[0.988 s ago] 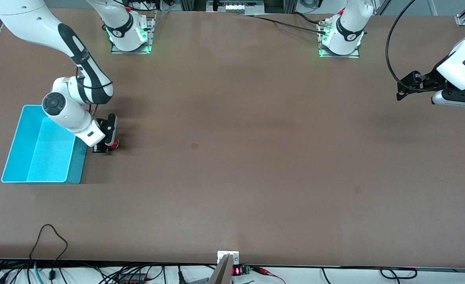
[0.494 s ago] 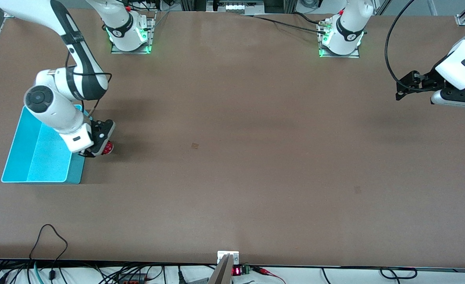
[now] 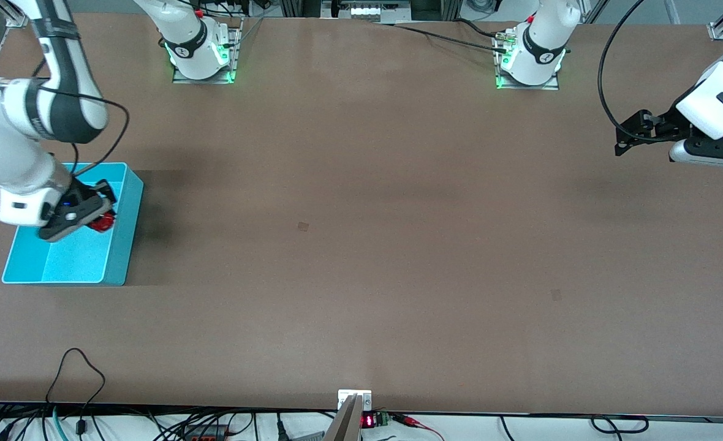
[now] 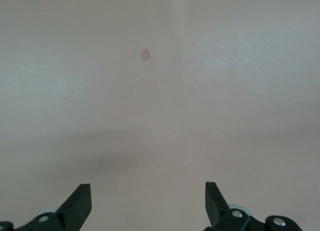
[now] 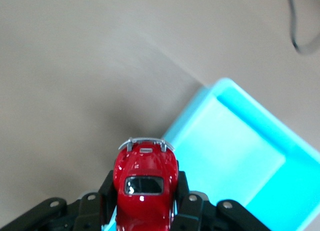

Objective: Wind red beetle toy and store in blue box
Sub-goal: 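Carry the car over the blue box with the right gripper, then lower the car into the box and open the right gripper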

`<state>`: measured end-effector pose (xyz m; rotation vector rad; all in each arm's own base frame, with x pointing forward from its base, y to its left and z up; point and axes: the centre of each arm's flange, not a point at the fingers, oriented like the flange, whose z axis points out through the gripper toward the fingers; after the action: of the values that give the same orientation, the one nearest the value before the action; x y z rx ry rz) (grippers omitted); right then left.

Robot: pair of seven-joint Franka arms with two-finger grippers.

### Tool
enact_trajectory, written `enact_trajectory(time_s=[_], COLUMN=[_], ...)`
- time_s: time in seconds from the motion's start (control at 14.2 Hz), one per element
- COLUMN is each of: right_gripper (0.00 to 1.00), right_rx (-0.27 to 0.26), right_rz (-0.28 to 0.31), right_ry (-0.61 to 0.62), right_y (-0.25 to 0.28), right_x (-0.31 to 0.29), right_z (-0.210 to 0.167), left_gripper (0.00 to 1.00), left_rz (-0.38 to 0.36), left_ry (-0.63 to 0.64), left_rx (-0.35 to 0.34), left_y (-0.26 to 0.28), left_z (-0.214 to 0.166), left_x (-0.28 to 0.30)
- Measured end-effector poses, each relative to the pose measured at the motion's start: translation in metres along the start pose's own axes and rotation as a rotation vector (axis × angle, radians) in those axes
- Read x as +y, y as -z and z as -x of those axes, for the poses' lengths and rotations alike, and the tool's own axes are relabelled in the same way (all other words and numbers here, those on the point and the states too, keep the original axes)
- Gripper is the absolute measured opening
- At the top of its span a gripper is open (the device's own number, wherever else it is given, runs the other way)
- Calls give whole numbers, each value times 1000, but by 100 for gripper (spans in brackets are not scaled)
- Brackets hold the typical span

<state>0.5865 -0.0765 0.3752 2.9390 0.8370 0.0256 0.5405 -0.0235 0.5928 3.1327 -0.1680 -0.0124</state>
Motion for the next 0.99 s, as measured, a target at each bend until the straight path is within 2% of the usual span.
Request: enact_trajectory(time_s=[0.21, 0.42, 0.71, 0.99], right_gripper=[49, 49, 49, 49], right_rx=[-26, -71, -93, -136], right_rz=[-36, -49, -37, -37], right_ry=[-258, -421, -522, -545], right_y=[-23, -52, -98, -142], right_x=[37, 54, 75, 97], right_z=[33, 52, 66, 68], left_gripper=[100, 100, 100, 100], left_rz=[0, 0, 0, 0], left_ry=[0, 0, 0, 0], left_rx=[0, 0, 0, 1], left_y=[0, 0, 0, 0], left_z=[0, 0, 0, 0], left_x=[0, 0, 0, 0])
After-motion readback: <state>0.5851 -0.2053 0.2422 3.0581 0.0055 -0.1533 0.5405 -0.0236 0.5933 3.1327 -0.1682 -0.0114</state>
